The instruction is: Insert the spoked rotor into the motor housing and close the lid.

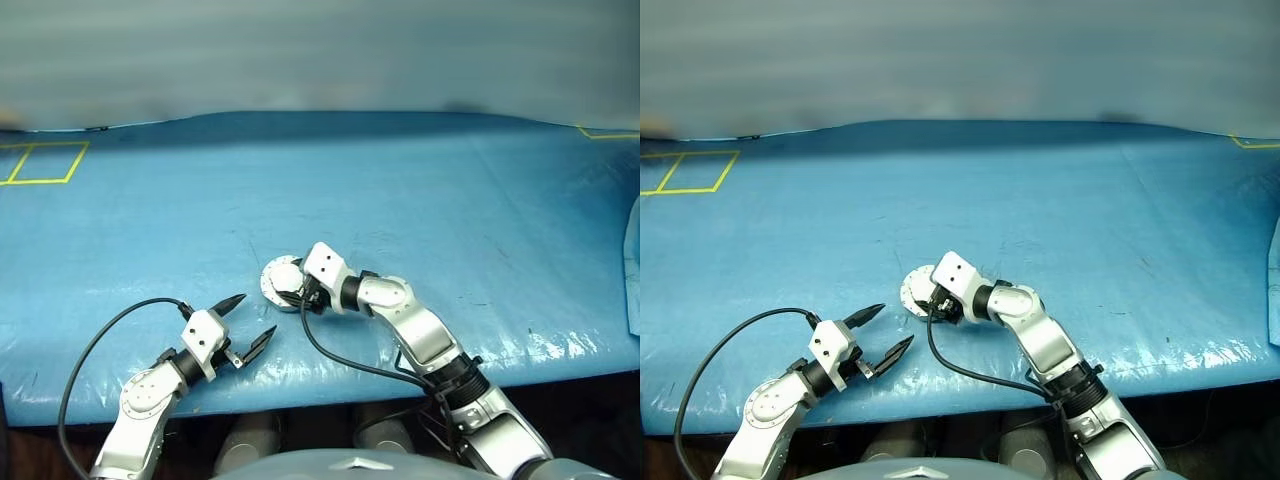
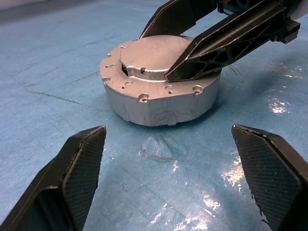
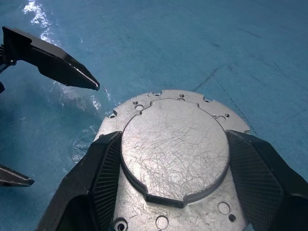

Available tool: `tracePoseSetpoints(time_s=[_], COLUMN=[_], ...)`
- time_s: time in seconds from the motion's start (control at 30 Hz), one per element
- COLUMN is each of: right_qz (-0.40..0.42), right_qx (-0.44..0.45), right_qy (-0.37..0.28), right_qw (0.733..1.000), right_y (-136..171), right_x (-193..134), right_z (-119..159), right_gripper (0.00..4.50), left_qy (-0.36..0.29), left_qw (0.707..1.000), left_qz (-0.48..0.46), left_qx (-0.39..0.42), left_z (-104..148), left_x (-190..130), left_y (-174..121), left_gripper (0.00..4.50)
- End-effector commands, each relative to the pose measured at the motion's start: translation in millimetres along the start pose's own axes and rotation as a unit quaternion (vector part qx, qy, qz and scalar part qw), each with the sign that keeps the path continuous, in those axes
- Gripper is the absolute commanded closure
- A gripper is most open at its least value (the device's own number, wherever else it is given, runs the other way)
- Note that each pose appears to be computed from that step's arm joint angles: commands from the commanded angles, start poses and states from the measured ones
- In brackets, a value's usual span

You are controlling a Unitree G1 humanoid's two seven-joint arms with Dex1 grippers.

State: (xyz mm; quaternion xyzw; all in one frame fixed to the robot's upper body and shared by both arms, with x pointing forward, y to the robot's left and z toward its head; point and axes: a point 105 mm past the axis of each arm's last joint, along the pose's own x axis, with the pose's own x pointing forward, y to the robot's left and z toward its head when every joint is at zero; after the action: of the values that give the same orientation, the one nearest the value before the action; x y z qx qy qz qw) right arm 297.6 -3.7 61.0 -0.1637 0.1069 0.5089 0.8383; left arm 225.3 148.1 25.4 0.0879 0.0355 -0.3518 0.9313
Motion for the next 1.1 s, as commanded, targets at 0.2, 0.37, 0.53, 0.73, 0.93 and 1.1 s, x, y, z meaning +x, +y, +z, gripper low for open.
tracePoseSetpoints(time_s=[0.2, 0.37, 0.53, 0.73, 0.93, 1.1], right_qz=[0.001, -0.003, -0.008, -0.012, -0.011, -0.005], right_qx=[0.004, 0.002, 0.001, 0.002, 0.002, 0.007], right_qy=[0.042, 0.043, 0.043, 0.042, 0.042, 0.043], right_qw=[0.999, 0.999, 0.999, 0.999, 0.999, 0.999], right_y=[1, 0, -2, -2, -3, -1], right_x=[1, 0, 0, 0, -1, -1], right_z=[-19, -19, -19, -19, -19, -19], right_gripper=[1.48, 1.48, 1.48, 1.48, 1.48, 1.48], left_qy=[-0.078, -0.065, -0.04, -0.032, -0.002, 0.009], left_qw=[0.996, 0.998, 0.999, 0.999, 0.998, 0.999], left_qz=[0.022, 0.001, 0.001, 0.016, 0.06, 0.04], left_qx=[-0.03, -0.012, 0.002, 0.014, 0.021, 0.017], left_z=[31, 29, 21, 18, 9, 6], left_x=[13, 23, 29, 29, 30, 33], left_y=[10, 7, 8, 13, 25, 18], left_gripper=[0.45, 1.97, 3.64, 4.46, 4.46, 4.46])
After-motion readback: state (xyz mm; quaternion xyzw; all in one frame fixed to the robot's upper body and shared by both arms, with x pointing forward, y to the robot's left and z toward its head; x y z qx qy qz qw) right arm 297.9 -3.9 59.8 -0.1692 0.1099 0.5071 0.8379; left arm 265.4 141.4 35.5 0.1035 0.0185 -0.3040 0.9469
